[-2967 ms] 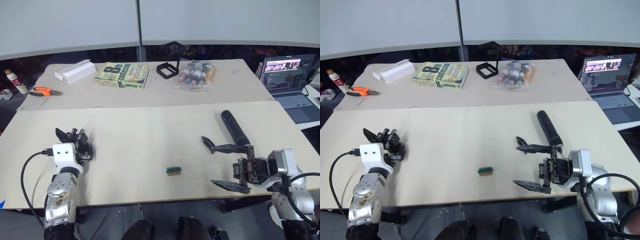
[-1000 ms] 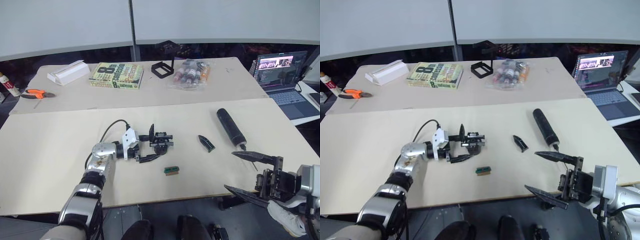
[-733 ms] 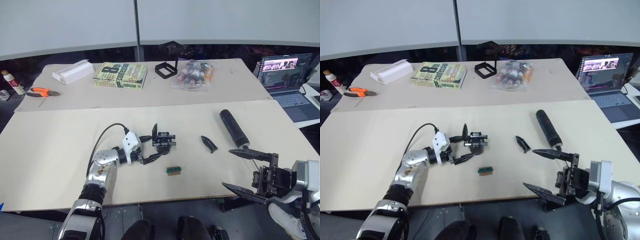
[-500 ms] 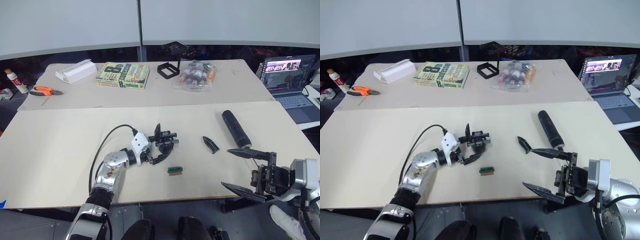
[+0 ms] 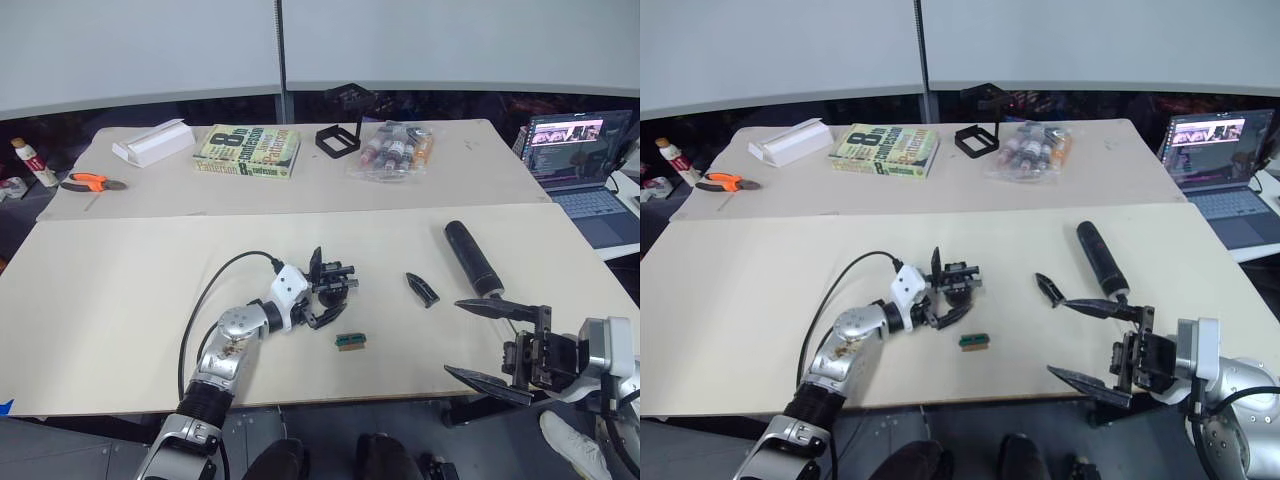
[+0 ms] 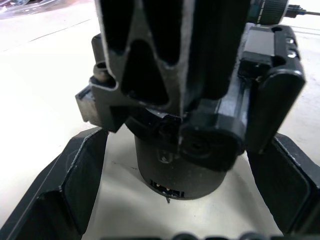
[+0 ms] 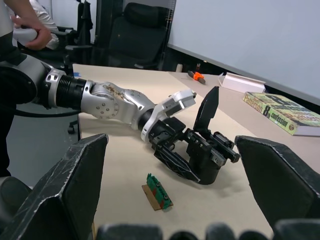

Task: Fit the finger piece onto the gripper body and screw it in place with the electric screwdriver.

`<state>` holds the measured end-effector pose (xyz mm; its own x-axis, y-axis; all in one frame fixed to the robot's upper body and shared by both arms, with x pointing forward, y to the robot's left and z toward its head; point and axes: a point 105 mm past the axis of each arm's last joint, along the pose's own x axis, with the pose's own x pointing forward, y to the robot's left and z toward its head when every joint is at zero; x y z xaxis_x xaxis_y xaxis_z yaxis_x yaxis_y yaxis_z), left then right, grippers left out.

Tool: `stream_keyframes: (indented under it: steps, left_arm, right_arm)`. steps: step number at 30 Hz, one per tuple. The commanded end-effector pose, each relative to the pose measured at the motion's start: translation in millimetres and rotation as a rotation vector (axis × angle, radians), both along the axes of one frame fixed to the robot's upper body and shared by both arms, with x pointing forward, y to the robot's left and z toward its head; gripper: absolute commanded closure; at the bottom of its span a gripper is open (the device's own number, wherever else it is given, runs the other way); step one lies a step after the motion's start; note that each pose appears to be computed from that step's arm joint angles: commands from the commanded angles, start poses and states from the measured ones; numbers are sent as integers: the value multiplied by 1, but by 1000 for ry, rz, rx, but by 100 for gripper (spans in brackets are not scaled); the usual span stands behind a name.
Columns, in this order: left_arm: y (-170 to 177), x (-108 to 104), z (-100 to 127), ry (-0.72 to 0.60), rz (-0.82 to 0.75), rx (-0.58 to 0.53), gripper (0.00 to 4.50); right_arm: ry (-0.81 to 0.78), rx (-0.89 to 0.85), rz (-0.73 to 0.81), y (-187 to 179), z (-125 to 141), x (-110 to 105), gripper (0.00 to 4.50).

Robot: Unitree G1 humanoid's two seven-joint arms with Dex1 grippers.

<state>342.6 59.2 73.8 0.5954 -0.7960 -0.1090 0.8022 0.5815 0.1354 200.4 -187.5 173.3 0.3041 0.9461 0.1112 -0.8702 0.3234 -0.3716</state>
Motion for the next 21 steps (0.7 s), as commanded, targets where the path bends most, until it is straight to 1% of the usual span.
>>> stream_keyframes:
  steps: [1,3,6,8,10,14,16,19,21]
  left_arm:
    - [-5,-5,-10,53,-6,-8,134]
    - [-6,-6,-11,73,-18,-27,220]
    - [-3,-6,-8,72,-33,-51,219]
    - [4,-5,1,9,-72,-50,219]
    - [13,-2,11,-52,-112,-33,219]
    - [24,-2,21,-120,-277,39,219]
    - [26,-1,23,-142,-326,63,219]
    - [29,0,24,-123,-404,71,219]
    - [31,3,18,-104,-438,123,219]
  right_arm:
    - [-41,10,10,1,6,1,0]
    - [-42,10,13,1,7,2,0]
    - [-44,10,16,2,7,3,0]
    - [-44,8,20,2,7,3,0]
    - [-43,6,22,2,8,3,0]
    - [-39,4,27,2,8,2,0]
    - [-37,4,28,2,9,2,0]
    - [-3,8,45,4,8,-1,0]
    - [25,4,65,8,6,-5,0]
